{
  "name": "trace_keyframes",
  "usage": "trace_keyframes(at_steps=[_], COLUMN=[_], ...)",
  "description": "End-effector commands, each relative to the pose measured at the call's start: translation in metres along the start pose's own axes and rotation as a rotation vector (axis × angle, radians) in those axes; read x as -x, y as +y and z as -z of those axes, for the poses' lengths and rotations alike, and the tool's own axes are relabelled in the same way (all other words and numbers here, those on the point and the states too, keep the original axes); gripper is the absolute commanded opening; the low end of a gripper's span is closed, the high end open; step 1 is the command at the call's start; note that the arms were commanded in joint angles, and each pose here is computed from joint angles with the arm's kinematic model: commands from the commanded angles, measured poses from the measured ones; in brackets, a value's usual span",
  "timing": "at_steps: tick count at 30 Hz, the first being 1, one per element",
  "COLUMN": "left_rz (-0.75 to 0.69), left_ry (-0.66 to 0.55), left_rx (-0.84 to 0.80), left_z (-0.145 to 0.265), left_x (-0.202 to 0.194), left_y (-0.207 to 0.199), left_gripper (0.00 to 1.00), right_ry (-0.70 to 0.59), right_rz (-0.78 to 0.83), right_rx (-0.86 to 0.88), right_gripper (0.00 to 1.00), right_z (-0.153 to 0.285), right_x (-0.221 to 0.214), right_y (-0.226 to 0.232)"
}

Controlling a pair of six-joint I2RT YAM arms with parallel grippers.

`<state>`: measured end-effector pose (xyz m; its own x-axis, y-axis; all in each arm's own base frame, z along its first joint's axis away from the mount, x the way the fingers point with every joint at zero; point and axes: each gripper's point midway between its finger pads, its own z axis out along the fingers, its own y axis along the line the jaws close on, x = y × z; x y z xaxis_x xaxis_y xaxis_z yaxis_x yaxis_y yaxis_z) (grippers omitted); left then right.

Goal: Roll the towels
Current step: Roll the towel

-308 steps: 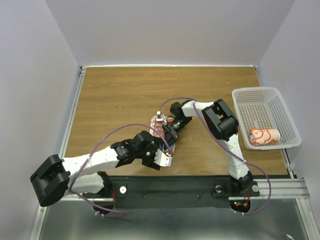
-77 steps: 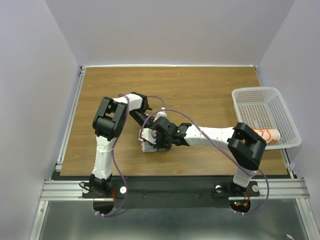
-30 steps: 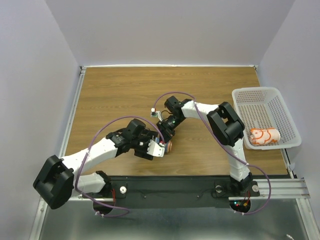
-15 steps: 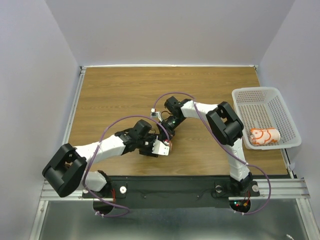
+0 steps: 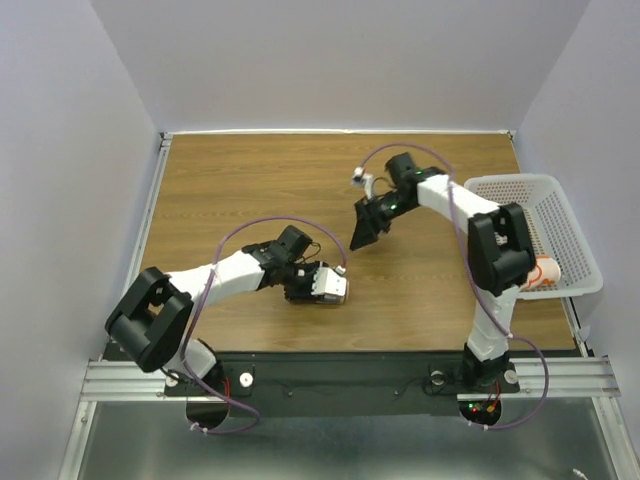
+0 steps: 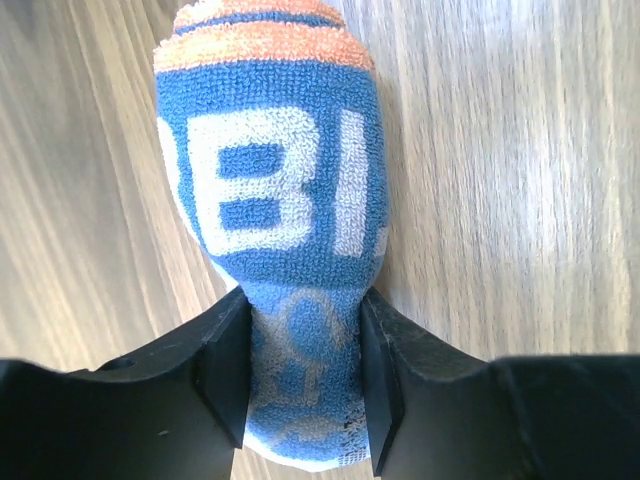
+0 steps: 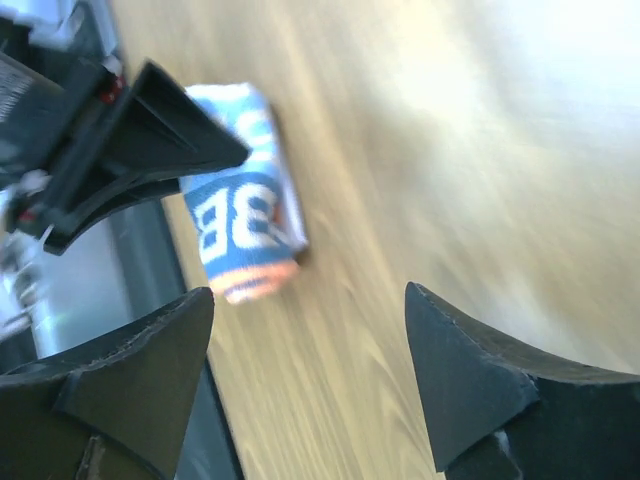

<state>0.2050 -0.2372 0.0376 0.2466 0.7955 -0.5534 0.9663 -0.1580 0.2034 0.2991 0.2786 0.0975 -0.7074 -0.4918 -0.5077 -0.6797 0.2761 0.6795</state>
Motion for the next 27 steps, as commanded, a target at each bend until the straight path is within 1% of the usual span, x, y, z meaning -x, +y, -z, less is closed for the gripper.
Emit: trace_keyframes(at_steps=[1,2,3,4,6,7,8,10,11,13,14,15,17,18,20,24,27], left_rz=[0.175,0.202,0.244,0.265,0.342,0.361,0.381,0.427,0.442,0.461,0.466,0.484,0.52,0.535,0.561,0.607,0.623], left_ry=[0.032,0.036,0.02,0.015,0.008,0.008,-0.001,0.0,-0.006,-0.012,-0.012,-0.015,-0.007,-0.024,-0.036,-0.048,-0.043], left_rx=[-0.234,-0.267,-0.292,-0.313,-0.361,-0.367,-0.38,-0.41,-0.44,-0.471,-0.487,-0.53,-0.575,-0.594,-0.61,-0.636,-0.651], left_z=[-0.001,0.001,-0.001,-0.001,-0.001,-0.001,0.0,-0.002,-0.002,-0.003,-0.004,-0.006,-0.006,-0.009,-0.009,-0.008,-0.008], left_x=[-0.015,-0.016,-0.017,-0.018,-0.024,-0.028,-0.026,-0.031,-0.029,-0.027,-0.027,-0.026,-0.028,-0.027,-0.027,-0.028,-0.03], left_y=[-0.043,-0.047,-0.043,-0.043,-0.042,-0.04,-0.038,-0.036,-0.035,-0.034,-0.033,-0.034,-0.037,-0.034,-0.031,-0.025,-0.024], left_gripper=[0.33,0.33,0.32,0.32,0.32,0.32,0.32,0.32,0.32,0.32,0.32,0.32,0.33,0.33,0.33,0.33,0.33], right_ry=[-0.124,-0.13,-0.156,-0.166,-0.184,-0.199,-0.186,-0.176,-0.111,-0.041,0.005,0.042,0.074,0.086,0.107,0.165,0.173], right_rz=[0.138,0.164,0.226,0.249,0.289,0.317,0.328,0.404,0.423,0.453,0.499,0.527,0.573,0.586,0.614,0.721,0.775], right_rx=[-0.178,-0.249,-0.3,-0.355,-0.396,-0.415,-0.441,-0.487,-0.528,-0.569,-0.555,-0.586,-0.583,-0.587,-0.595,-0.592,-0.59], right_gripper=[0.82,0.82,0.95,0.97,0.98,0.98,0.98,0.99,1.0,0.99,0.97,0.92,0.9,0.88,0.87,0.85,0.84], right_z=[0.062,0.073,0.088,0.097,0.109,0.118,0.125,0.138,0.137,0.132,0.117,0.115,0.101,0.095,0.086,0.053,0.032], right_x=[0.038,0.04,0.044,0.045,0.045,0.041,0.033,0.024,0.013,0.004,0.0,-0.008,-0.016,-0.02,-0.023,-0.022,-0.016], right_y=[0.02,0.018,0.032,0.033,0.044,0.057,0.064,0.08,0.081,0.086,0.096,0.095,0.099,0.094,0.09,0.091,0.096])
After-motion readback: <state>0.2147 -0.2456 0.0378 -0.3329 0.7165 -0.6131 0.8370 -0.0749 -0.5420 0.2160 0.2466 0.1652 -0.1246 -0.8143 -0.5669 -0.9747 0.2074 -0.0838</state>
